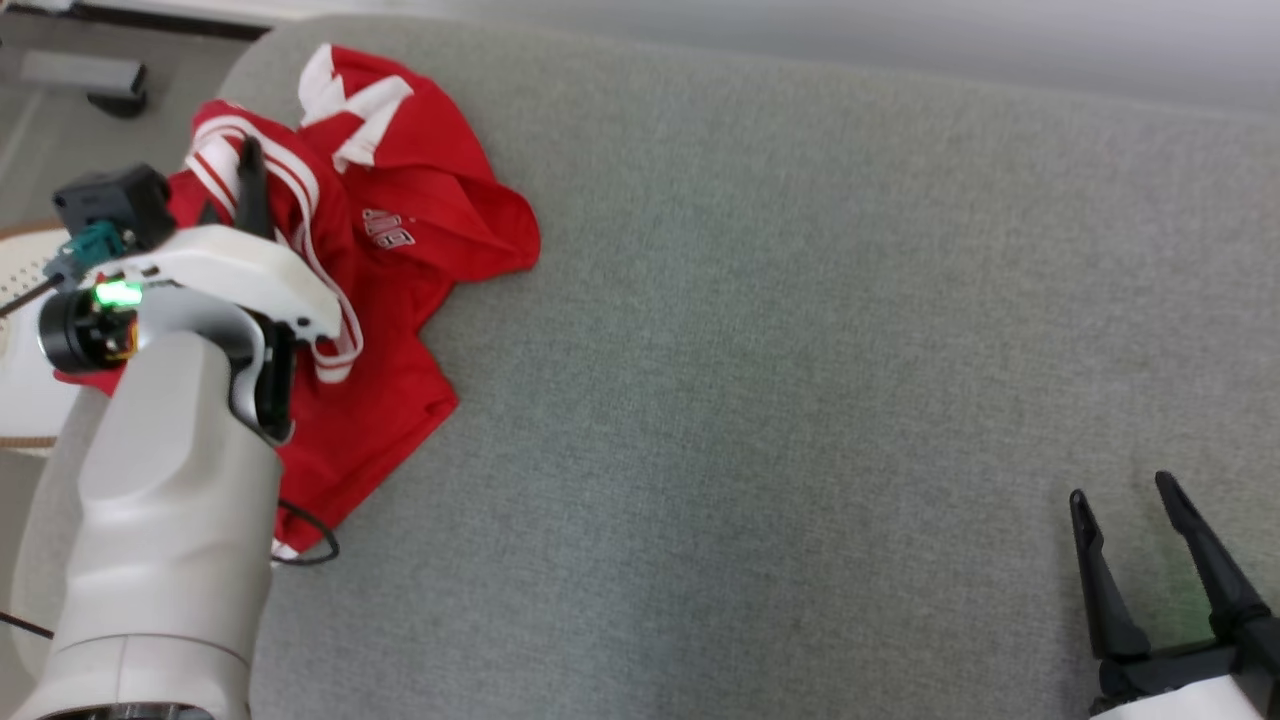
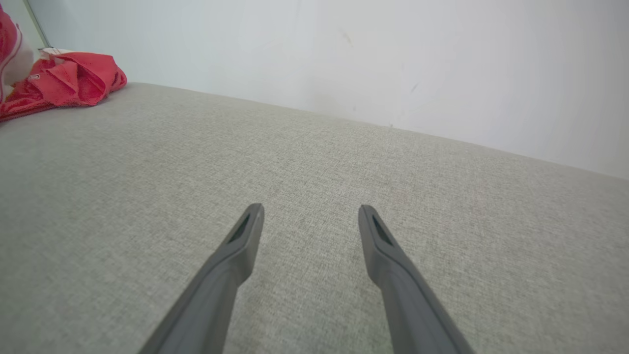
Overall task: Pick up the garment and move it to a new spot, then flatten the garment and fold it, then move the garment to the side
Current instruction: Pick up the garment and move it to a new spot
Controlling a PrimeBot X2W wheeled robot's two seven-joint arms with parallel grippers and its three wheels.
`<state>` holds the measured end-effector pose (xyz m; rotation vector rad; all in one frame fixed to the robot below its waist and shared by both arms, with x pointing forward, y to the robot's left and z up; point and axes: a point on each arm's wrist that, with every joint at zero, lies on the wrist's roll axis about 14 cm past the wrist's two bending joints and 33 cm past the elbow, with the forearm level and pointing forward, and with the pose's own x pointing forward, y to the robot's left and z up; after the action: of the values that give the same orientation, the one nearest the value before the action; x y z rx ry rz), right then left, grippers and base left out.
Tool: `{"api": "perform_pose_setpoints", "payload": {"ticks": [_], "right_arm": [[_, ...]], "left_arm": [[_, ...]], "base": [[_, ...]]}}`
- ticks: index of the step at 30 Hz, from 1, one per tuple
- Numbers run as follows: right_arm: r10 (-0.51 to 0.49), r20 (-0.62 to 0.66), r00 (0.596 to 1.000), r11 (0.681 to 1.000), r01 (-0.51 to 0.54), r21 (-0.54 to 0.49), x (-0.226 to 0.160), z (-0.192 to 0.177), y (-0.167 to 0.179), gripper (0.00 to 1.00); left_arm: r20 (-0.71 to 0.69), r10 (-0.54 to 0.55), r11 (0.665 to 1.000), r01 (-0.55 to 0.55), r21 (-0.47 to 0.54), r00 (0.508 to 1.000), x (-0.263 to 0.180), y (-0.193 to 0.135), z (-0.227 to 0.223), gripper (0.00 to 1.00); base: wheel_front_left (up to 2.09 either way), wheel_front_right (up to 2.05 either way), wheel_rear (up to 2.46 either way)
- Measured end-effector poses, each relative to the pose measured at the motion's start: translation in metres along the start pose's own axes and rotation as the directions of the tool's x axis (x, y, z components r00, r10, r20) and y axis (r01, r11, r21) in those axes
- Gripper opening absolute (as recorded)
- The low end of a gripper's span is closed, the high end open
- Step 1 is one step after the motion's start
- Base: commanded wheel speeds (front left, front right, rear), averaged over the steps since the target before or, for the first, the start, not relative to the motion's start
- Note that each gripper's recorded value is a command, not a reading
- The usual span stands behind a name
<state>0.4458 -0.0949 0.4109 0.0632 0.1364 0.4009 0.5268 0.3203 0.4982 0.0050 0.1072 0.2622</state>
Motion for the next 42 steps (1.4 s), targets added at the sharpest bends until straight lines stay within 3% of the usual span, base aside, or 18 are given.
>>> {"api": "perform_pose_setpoints", "payload": {"ticks": [4, 10, 14, 17, 20, 25, 31, 35, 37, 38, 39, 40, 42], "right_arm": [[-0.018, 0.027, 0.999, 1.000, 0.018, 0.010, -0.014, 0.015, 0.004, 1.00], [-0.044, 0.084, 0.995, 0.999, 0.043, 0.024, -0.039, 0.040, 0.013, 1.00], [-0.078, 0.120, 0.990, 0.997, 0.075, 0.029, -0.059, 0.053, 0.012, 1.00], [-0.123, 0.143, 0.982, 0.992, 0.120, 0.033, -0.075, 0.061, 0.004, 1.00], [-0.167, 0.163, 0.973, 0.986, 0.162, 0.038, -0.090, 0.066, -0.004, 1.00], [-0.244, 0.185, 0.952, 0.970, 0.238, 0.055, -0.111, 0.071, -0.020, 1.00], [-0.328, 0.176, 0.928, 0.945, 0.319, 0.077, -0.130, 0.067, -0.038, 1.00], [-0.376, 0.163, 0.912, 0.926, 0.365, 0.096, -0.137, 0.063, -0.049, 1.00], [-0.398, 0.149, 0.905, 0.917, 0.387, 0.100, -0.142, 0.058, -0.053, 1.00], [-0.408, 0.141, 0.902, 0.912, 0.397, 0.101, -0.143, 0.056, -0.056, 1.00], [-0.417, 0.135, 0.899, 0.908, 0.406, 0.101, -0.145, 0.054, -0.058, 1.00], [-0.424, 0.129, 0.896, 0.905, 0.413, 0.102, -0.146, 0.053, -0.060, 1.00], [-0.433, 0.124, 0.893, 0.901, 0.422, 0.103, -0.147, 0.051, -0.062, 1.00]], "left_arm": [[0.146, -0.049, 0.999, 0.051, -0.009, 0.988, -0.004, -0.010, 0.060, 0.00], [0.337, -0.127, 0.990, 0.138, -0.009, 0.933, -0.026, -0.029, 0.152, 0.00], [0.420, -0.220, 0.969, 0.247, -0.008, 0.880, -0.047, -0.063, 0.205, 0.00], [0.453, -0.320, 0.934, 0.356, 0.004, 0.832, -0.066, -0.103, 0.231, 0.00], [0.460, -0.438, 0.868, 0.496, -0.007, 0.773, -0.090, -0.152, 0.240, 0.00], [0.379, -0.639, 0.722, 0.692, -0.007, 0.670, -0.131, -0.226, 0.212, 0.00], [0.210, -0.811, 0.540, 0.837, -0.087, 0.545, -0.171, -0.305, 0.135, 0.00], [0.095, -0.878, 0.452, 0.877, -0.161, 0.470, -0.193, -0.346, 0.075, 0.00], [0.060, -0.895, 0.426, 0.886, -0.185, 0.443, -0.201, -0.361, 0.050, 0.00], [0.047, -0.903, 0.411, 0.891, -0.193, 0.427, -0.205, -0.367, 0.039, 0.15], [0.059, -0.910, 0.390, 0.896, -0.213, 0.410, -0.210, -0.373, 0.032, 0.51], [0.058, -0.921, 0.362, 0.902, -0.236, 0.385, -0.217, -0.379, 0.025, 1.00], [0.012, -0.943, 0.318, 0.908, -0.273, 0.333, -0.236, -0.391, 0.001, 1.00]], "base": [[0.00, 0.00, 0.00], [0.00, 0.00, 0.00], [0.00, 0.00, 0.00], [0.00, 0.00, 0.00], [0.00, 0.00, 0.00], [0.00, 0.00, 0.00], [0.00, 0.00, 0.00], [0.00, 0.00, 0.00], [0.00, 0.00, 0.00], [0.00, 0.00, 0.00], [0.00, 0.00, 0.00], [0.00, 0.00, 0.00], [0.00, 0.00, 0.00]]}}
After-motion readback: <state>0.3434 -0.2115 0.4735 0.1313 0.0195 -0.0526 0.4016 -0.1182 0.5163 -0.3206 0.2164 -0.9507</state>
